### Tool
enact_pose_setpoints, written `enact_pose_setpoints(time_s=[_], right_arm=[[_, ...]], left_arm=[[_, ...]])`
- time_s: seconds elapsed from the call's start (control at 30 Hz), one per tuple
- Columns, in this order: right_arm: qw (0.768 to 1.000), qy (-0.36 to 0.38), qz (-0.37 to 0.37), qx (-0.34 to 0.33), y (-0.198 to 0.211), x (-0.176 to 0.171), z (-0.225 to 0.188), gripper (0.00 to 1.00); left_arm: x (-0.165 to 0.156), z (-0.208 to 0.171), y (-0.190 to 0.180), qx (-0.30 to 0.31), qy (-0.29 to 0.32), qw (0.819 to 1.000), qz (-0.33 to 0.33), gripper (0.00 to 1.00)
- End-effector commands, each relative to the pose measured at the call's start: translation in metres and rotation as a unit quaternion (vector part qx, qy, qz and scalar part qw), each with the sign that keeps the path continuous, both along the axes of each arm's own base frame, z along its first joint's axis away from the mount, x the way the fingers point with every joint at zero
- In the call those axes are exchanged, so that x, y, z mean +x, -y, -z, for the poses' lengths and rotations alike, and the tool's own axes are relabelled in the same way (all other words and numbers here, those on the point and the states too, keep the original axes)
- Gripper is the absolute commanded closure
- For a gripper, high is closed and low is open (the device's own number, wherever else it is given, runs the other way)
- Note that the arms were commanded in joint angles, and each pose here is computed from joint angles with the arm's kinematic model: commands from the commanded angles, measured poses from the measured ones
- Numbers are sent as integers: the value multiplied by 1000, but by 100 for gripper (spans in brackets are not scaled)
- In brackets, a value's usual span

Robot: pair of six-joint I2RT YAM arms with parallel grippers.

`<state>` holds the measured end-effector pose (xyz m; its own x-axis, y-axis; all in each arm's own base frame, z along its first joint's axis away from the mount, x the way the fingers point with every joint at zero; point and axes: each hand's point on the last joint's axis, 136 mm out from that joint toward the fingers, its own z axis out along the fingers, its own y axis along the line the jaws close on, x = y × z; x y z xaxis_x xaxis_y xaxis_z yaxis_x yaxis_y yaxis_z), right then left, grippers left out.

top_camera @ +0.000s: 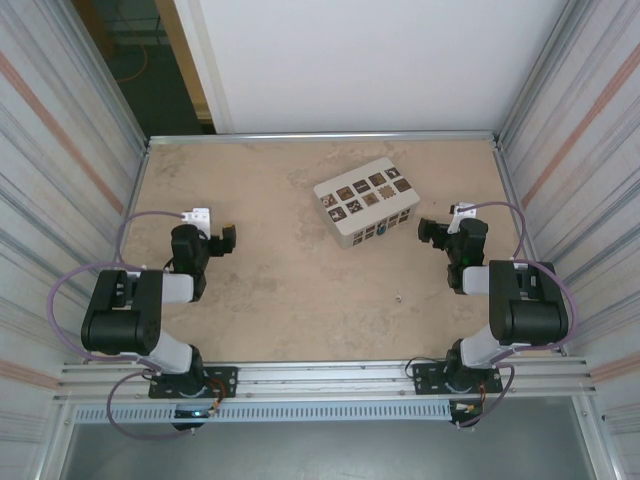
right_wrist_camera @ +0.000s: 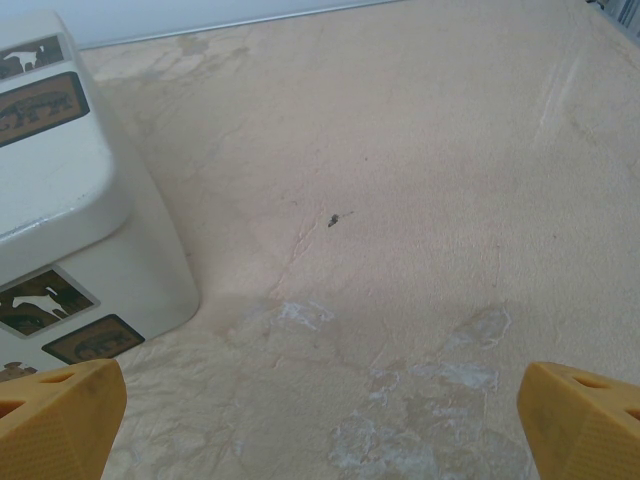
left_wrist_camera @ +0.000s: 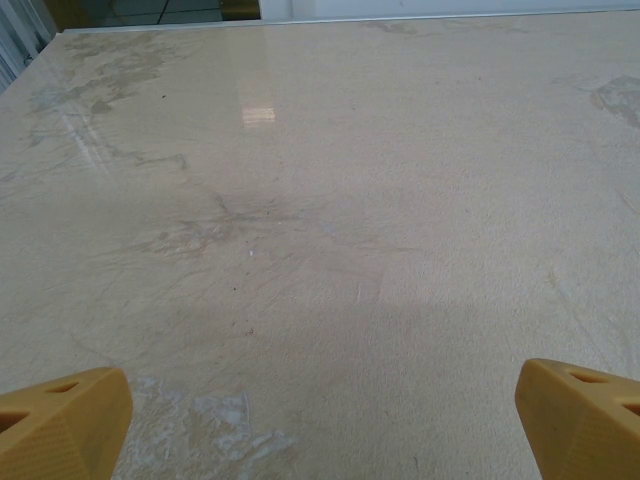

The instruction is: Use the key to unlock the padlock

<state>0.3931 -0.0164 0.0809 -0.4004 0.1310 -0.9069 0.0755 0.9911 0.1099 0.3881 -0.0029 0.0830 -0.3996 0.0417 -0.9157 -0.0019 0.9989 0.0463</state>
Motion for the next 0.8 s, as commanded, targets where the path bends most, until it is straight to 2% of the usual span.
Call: enact_pose_setpoints(time_s=[0.0, 0.13, 0.3, 0.4, 0.5, 0.6, 0.67, 0.77], right_arm=[[1000, -1, -1, -11, 1, 2, 0, 1], [1000, 2, 0, -11, 1, 1, -1, 1], [1000, -20, 6, 2, 6, 3, -18, 1], [999, -27, 14, 21, 9, -3, -30, 1], [998, -28, 12, 62, 9, -9, -44, 1], [993, -42, 2, 111, 4, -14, -57, 1], [987, -56, -18, 151, -5, -14, -67, 1], [976, -69, -60, 197, -23, -11, -82, 1]], left_arm=[[7, -9, 1, 9, 12, 1000, 6, 1], [5, -13, 4, 8, 21, 1000, 15, 1], [-8, -40, -2, 9, 30, 999, -7, 1], [-16, -61, -3, -11, 27, 999, -18, 1], [-22, -79, 2, -70, 26, 997, -26, 1], [-26, -83, 12, -153, 0, 988, -31, 1], [-27, -85, 29, -207, -26, 978, -9, 1], [-27, -87, 56, -240, -58, 969, 22, 1]])
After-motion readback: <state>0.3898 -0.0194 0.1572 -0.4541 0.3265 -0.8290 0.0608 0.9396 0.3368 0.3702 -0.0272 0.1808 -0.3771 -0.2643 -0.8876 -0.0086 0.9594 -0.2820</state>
